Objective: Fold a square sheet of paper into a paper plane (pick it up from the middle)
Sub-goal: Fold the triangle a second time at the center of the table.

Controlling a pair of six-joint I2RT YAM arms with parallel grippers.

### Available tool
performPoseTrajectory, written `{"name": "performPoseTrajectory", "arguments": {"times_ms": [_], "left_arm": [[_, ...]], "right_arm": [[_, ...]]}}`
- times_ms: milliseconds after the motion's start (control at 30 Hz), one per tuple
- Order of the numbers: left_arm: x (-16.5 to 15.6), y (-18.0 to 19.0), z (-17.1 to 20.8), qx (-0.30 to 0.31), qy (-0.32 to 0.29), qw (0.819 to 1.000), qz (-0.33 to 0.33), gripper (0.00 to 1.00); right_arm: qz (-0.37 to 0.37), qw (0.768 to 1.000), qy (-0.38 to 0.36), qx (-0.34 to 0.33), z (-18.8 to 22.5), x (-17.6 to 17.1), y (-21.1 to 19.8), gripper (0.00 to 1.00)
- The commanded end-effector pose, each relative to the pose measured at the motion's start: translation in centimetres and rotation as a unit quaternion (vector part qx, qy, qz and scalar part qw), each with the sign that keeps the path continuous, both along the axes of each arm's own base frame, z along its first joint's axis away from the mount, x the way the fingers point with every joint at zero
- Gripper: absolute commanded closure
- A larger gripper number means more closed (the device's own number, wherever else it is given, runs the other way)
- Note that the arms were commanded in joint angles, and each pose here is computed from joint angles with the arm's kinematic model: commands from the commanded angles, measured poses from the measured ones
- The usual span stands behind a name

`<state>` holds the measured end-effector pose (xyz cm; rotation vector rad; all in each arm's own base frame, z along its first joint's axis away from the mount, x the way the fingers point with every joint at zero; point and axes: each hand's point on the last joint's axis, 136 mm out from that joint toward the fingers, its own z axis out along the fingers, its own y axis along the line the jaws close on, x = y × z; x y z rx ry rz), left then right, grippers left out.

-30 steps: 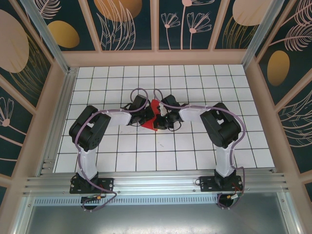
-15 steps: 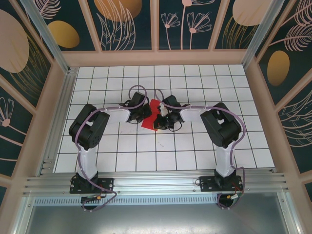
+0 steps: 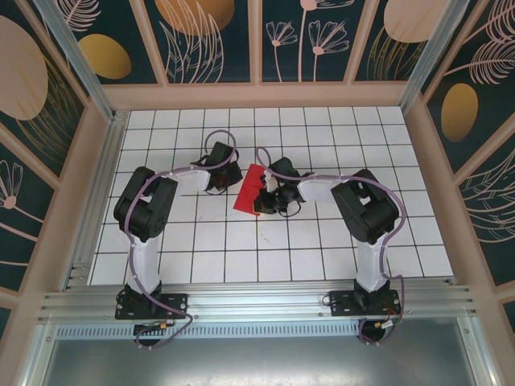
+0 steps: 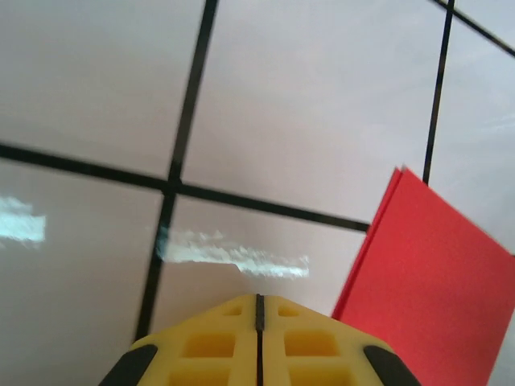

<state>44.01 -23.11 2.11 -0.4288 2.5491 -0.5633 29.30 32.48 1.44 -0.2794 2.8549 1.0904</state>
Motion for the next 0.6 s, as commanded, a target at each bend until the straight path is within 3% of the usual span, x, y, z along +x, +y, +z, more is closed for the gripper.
{"name": "performPoseTrajectory", "arguments": {"times_ms": [0, 300, 567], "left_arm": [[0.5, -1.1, 2.7, -0.013, -0.035, 0.999, -0.036, 0.88], [-4.8, -4.4, 6.2, -0.167, -0.04, 0.981, -0.091, 0.89], [-8.1, -6.4, 3.0, -0.155, 0.019, 0.982, -0.108, 0.93]], "right_arm": [[-0.013, 0.993, 0.067, -0.101, -4.9, -3.3, -4.1, 0.97], [-0.013, 0.993, 0.071, -0.097, -5.1, -3.3, -4.0, 0.99], [-0.015, 0.993, 0.072, -0.093, -5.0, -3.2, -3.7, 1.0]]}}
